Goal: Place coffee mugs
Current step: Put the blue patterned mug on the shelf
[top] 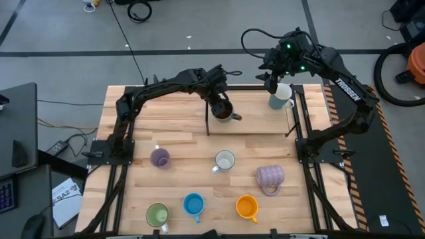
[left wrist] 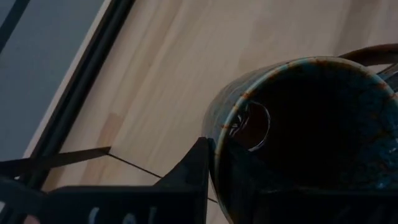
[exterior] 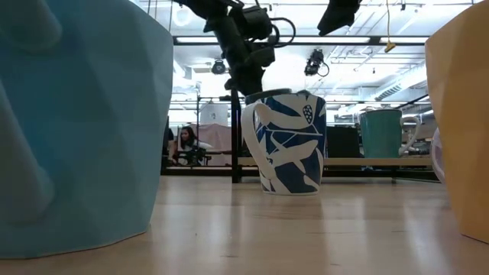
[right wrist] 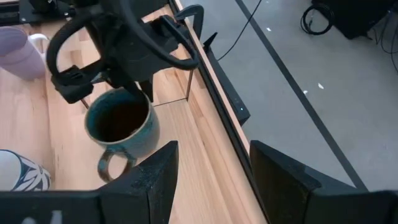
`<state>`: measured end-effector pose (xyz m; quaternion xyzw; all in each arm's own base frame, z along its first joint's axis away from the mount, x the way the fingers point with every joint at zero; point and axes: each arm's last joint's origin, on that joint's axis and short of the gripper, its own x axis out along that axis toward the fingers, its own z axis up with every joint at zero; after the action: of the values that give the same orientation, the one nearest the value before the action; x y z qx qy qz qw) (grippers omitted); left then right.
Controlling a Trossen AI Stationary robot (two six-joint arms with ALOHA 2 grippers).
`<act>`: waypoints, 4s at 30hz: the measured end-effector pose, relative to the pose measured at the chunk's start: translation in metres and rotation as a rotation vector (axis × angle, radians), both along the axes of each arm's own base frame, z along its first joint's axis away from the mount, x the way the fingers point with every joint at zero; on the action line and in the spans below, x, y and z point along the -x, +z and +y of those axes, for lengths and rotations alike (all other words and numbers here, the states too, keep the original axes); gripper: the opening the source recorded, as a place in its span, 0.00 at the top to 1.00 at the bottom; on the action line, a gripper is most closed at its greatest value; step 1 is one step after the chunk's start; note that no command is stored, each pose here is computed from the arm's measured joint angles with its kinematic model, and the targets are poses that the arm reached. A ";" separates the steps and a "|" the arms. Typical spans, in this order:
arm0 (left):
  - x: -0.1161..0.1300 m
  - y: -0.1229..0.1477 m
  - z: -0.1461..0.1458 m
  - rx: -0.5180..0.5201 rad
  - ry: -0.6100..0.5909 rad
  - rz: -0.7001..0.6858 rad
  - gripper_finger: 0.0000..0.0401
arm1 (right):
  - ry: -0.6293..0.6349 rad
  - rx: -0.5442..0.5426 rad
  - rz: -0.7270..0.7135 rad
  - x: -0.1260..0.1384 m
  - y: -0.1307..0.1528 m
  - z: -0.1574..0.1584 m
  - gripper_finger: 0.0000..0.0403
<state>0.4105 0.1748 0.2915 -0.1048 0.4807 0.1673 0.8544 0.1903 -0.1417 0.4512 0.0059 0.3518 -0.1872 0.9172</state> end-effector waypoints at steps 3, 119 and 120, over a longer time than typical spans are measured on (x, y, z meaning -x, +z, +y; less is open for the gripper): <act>0.001 -0.002 0.004 -0.009 0.016 0.010 0.91 | 0.000 0.000 0.000 0.000 0.000 0.000 0.49; 0.156 0.016 -0.170 -0.059 -0.066 -0.382 0.62 | 0.141 -0.114 0.244 -0.154 -0.134 -0.051 0.49; 0.156 0.016 -0.170 -0.059 -0.066 -0.382 0.62 | 0.142 -0.116 0.245 -0.154 -0.134 -0.051 0.49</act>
<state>0.2546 0.0045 0.3073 -0.0939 0.3080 0.1302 0.9377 0.3441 -0.1930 0.3169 0.0112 0.4708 -0.1004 0.8764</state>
